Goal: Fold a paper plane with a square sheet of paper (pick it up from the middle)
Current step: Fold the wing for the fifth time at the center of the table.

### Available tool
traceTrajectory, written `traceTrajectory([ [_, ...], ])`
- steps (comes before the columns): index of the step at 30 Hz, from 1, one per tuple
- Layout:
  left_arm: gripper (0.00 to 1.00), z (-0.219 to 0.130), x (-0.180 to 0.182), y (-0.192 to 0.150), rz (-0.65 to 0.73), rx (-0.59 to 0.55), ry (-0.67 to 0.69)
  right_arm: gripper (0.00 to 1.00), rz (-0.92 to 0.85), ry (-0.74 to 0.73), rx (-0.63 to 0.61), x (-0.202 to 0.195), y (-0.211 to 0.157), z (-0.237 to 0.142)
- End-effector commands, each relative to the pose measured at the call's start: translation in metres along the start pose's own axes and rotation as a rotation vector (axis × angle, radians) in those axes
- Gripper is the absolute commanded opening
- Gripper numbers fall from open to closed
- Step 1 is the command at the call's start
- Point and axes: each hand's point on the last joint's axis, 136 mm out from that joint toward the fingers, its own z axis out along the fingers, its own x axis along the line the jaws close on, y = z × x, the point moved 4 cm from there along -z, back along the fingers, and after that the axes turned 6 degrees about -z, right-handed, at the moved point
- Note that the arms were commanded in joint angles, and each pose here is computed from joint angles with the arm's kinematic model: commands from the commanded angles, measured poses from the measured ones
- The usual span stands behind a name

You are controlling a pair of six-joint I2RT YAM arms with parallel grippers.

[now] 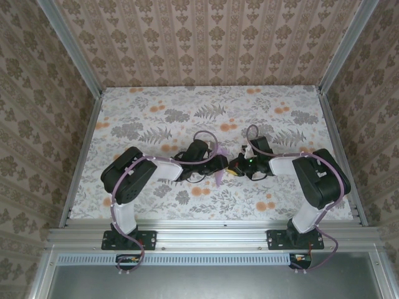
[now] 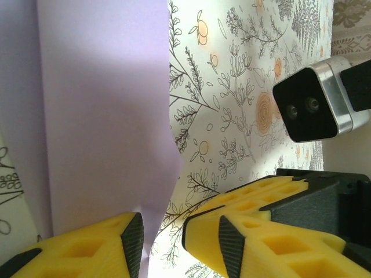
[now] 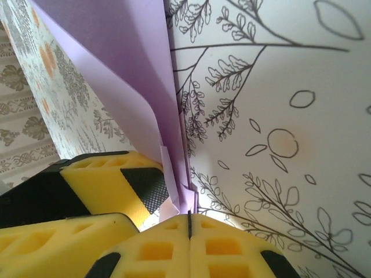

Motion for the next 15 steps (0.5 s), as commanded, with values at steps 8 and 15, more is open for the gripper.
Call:
traceTrajectory([
  [8, 0.31, 0.009, 0.027, -0.012, 0.021, 0.029, 0.053, 0.04, -0.023, 0.037, -0.04, 0.007, 0.02, -0.021],
  [15, 0.2, 0.005, 0.03, -0.013, 0.039, 0.031, 0.075, 0.04, -0.04, 0.058, -0.033, 0.016, 0.037, -0.019],
])
